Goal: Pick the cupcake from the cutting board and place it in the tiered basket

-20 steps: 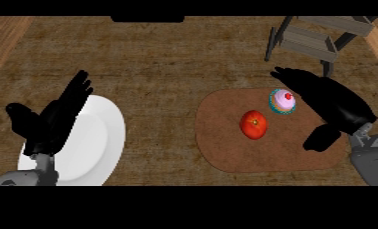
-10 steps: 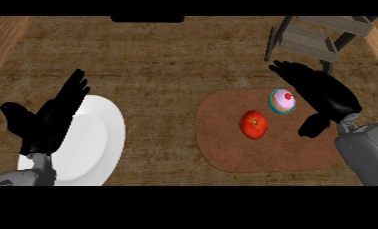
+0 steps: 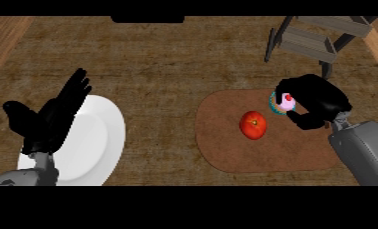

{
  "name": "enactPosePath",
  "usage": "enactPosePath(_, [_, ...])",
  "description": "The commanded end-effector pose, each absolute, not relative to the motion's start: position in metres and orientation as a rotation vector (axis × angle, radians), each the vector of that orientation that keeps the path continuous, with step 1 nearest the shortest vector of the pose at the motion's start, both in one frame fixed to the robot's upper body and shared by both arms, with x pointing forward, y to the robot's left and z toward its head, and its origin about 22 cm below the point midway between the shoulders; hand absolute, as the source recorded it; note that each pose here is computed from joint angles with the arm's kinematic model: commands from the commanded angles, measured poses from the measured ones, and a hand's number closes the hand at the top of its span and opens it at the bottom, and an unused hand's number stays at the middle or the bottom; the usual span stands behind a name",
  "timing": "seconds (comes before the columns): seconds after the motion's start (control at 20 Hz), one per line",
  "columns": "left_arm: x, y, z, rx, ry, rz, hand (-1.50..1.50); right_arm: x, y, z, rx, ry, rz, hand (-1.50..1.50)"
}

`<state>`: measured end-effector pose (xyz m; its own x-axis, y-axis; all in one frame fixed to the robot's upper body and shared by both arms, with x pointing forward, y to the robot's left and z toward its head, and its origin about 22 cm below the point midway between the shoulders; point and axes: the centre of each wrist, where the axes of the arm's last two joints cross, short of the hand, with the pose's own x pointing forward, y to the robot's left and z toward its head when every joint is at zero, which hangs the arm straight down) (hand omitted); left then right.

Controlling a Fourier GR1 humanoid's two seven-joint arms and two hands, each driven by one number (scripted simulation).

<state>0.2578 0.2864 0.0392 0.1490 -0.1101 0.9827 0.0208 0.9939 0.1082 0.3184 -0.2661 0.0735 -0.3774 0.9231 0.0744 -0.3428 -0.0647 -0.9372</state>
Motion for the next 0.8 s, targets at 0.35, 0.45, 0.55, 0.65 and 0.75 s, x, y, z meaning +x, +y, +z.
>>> enactPosePath(0.35, [0.256, 0.299, 0.037, 0.088, -1.409, -0.056, 0.0, 0.312, -0.4, 0.135, -0.972, -1.151, 1.45, 1.5])
enactPosePath(0.45, [0.252, 0.304, 0.037, 0.101, -1.411, -0.06, 0.0, 0.303, -0.457, 0.166, -1.063, -1.058, 1.288, 1.5])
enactPosePath(0.55, [0.252, 0.298, 0.03, 0.102, -1.417, -0.044, 0.0, 0.288, -0.498, 0.2, -1.128, -1.044, 1.196, 1.5])
enactPosePath(0.65, [0.251, 0.296, 0.038, 0.076, -1.42, -0.057, 0.0, 0.274, -0.529, 0.23, -1.193, -1.132, 1.075, 1.5])
enactPosePath(0.75, [0.249, 0.295, 0.033, 0.077, -1.432, -0.077, 0.0, 0.262, -0.549, 0.255, -1.237, -1.267, 0.962, 1.5])
